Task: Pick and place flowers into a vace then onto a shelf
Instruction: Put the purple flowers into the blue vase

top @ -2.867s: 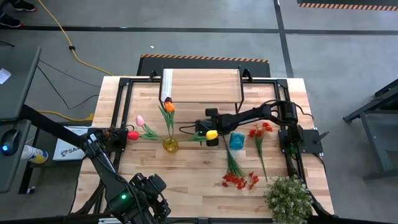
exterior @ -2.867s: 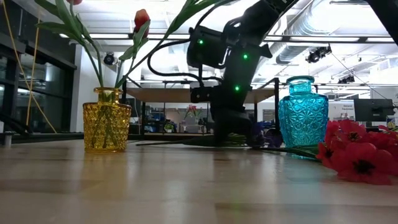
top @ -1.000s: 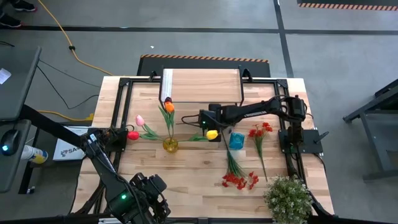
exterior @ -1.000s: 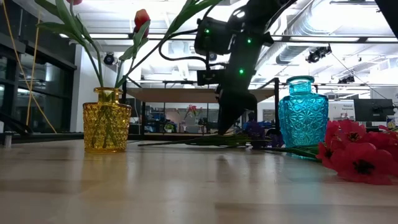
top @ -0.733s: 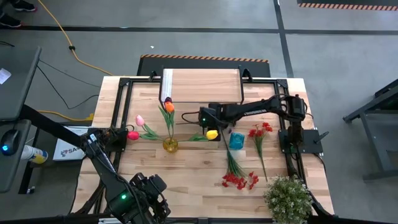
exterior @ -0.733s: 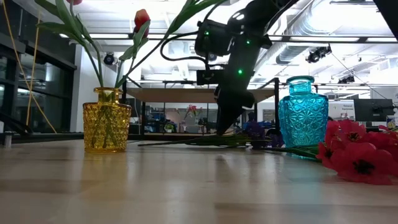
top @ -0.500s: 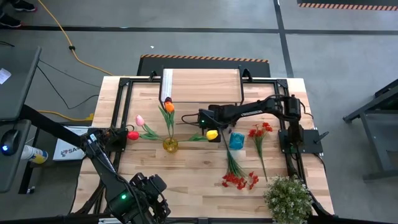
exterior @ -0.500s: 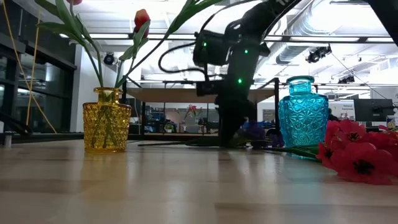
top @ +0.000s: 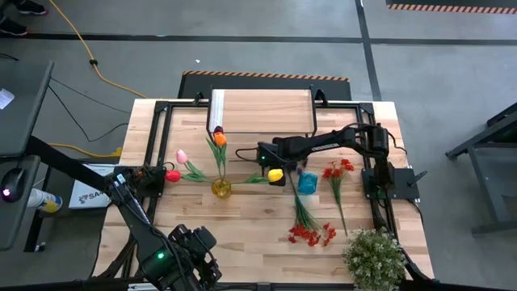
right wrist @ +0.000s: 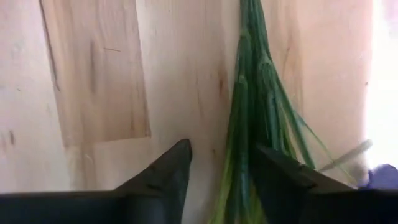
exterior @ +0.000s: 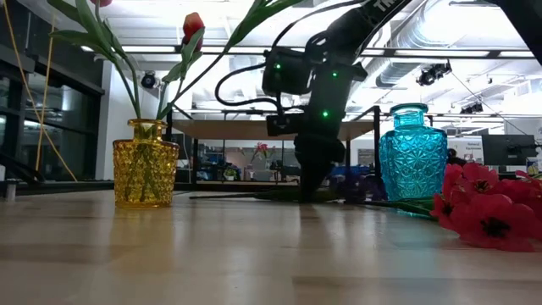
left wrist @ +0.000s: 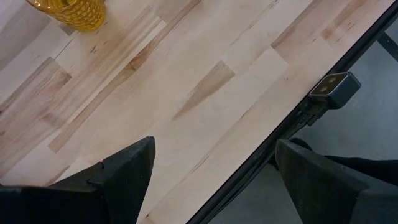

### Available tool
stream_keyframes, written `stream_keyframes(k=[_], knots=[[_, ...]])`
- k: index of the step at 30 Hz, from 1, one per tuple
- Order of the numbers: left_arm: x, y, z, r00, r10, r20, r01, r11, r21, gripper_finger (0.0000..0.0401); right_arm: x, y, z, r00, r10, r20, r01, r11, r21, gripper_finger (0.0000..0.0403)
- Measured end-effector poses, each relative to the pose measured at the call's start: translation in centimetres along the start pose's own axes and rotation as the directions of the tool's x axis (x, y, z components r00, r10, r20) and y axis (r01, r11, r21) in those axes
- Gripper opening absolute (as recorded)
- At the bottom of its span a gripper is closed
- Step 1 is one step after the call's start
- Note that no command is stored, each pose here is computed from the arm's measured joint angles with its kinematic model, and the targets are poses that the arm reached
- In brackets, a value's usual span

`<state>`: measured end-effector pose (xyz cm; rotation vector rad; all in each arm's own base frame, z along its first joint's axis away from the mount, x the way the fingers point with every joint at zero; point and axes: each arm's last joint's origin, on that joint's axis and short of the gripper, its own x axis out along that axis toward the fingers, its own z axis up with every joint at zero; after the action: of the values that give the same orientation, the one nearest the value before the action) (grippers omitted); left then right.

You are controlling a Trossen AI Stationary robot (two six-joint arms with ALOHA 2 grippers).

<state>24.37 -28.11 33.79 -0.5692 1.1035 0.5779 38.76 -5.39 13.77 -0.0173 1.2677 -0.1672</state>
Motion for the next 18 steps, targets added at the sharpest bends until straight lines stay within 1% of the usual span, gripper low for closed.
stream_keyframes(k=[10, 12, 16, 18], knots=[[0.01, -0.01, -0.01, 1.0, 0.0, 0.0, 0.0, 1.0, 0.0, 0.0365, 0.02, 0.08, -0.27, 1.0, 0.009, -0.028, -0.009, 1.0, 0.002, 0.0012], [0.0, 0.0, -0.01, 1.0, 0.0, 0.0, 0.0, 1.0, 0.0, 0.0365, 0.02, 0.07, -0.28, 1.0, 0.007, -0.029, -0.007, 1.0, 0.002, 0.0007], [0.01, -0.01, 0.0, 1.0, 0.0, 0.0, 0.0, 1.0, 0.0, 0.0365, 0.03, 0.04, -0.3, 0.999, -0.001, -0.032, 0.001, 1.0, 0.016, 0.0017], [0.01, -0.01, -0.01, 1.0, 0.0, 0.0, 0.0, 1.0, 0.0, 0.0365, 0.03, 0.03, -0.33, 0.999, 0.0, -0.035, 0.001, 1.0, 0.016, 0.001]])
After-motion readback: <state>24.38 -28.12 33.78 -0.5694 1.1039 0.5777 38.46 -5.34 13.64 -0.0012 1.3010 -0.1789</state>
